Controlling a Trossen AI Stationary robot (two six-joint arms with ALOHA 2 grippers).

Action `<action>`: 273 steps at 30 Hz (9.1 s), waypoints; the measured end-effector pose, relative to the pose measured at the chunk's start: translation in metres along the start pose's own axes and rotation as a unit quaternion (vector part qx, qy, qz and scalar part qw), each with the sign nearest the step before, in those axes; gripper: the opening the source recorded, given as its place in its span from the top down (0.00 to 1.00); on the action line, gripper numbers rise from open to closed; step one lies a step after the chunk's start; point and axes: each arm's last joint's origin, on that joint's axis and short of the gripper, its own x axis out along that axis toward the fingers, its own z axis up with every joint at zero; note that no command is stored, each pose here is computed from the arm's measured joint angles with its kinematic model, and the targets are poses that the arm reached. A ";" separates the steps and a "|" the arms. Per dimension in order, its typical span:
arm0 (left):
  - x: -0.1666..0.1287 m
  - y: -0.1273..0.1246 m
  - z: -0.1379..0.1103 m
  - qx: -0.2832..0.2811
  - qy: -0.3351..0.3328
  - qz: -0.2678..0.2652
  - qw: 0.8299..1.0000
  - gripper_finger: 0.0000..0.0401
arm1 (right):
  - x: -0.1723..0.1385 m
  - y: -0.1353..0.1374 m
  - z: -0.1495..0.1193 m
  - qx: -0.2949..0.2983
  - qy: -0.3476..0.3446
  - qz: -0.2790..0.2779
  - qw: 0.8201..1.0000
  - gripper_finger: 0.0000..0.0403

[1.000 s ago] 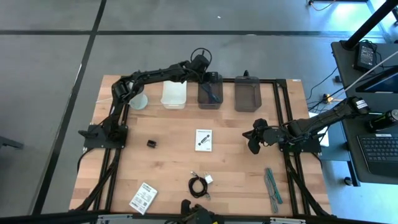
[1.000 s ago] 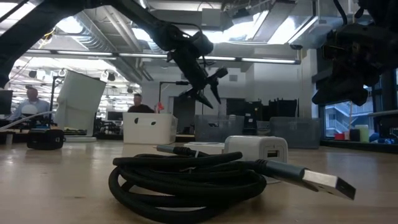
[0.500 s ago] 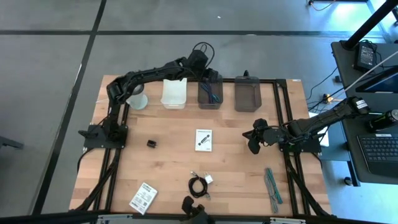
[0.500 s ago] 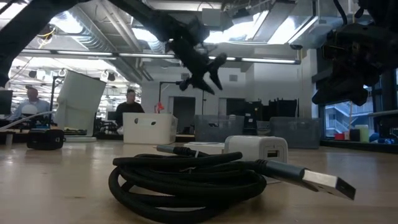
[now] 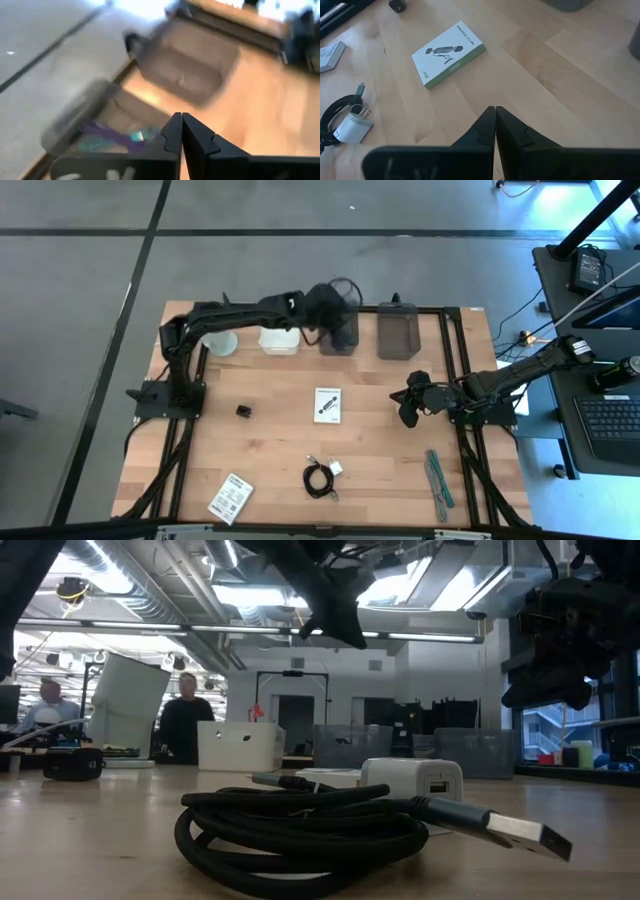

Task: Pick and place items into bin
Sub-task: Put the top card reader box into the right black bin, then put the black charger adapter into the white bin

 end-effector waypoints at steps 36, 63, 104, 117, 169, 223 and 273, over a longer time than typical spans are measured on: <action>-0.018 -0.106 -0.168 -0.132 0.165 -0.020 0.977 1.00 | 0.042 0.030 0.051 0.045 0.093 -0.001 0.995 0.96; -0.034 -0.086 -0.187 -0.164 0.102 -0.023 0.981 0.98 | 0.143 0.034 0.093 0.140 0.148 -0.042 0.978 0.78; 0.025 -0.089 -0.216 -0.181 0.142 -0.017 0.973 0.89 | 0.156 0.017 0.055 0.229 0.113 0.002 0.967 0.67; 0.025 -0.088 -0.217 -0.180 0.147 -0.016 0.973 0.91 | 0.156 0.017 0.055 0.238 0.112 0.001 0.965 0.50; -0.104 -0.045 -0.153 -0.008 0.082 -0.078 0.994 0.81 | 0.149 0.045 0.080 0.241 0.037 0.175 0.954 0.90; -0.132 0.000 -0.129 -0.060 -0.021 0.028 0.998 0.84 | 0.029 -0.189 0.177 0.286 0.127 -0.162 0.936 0.89; -0.133 0.004 -0.139 -0.026 0.025 0.068 0.997 0.84 | 0.000 -0.119 0.236 0.185 0.112 -0.172 0.961 0.77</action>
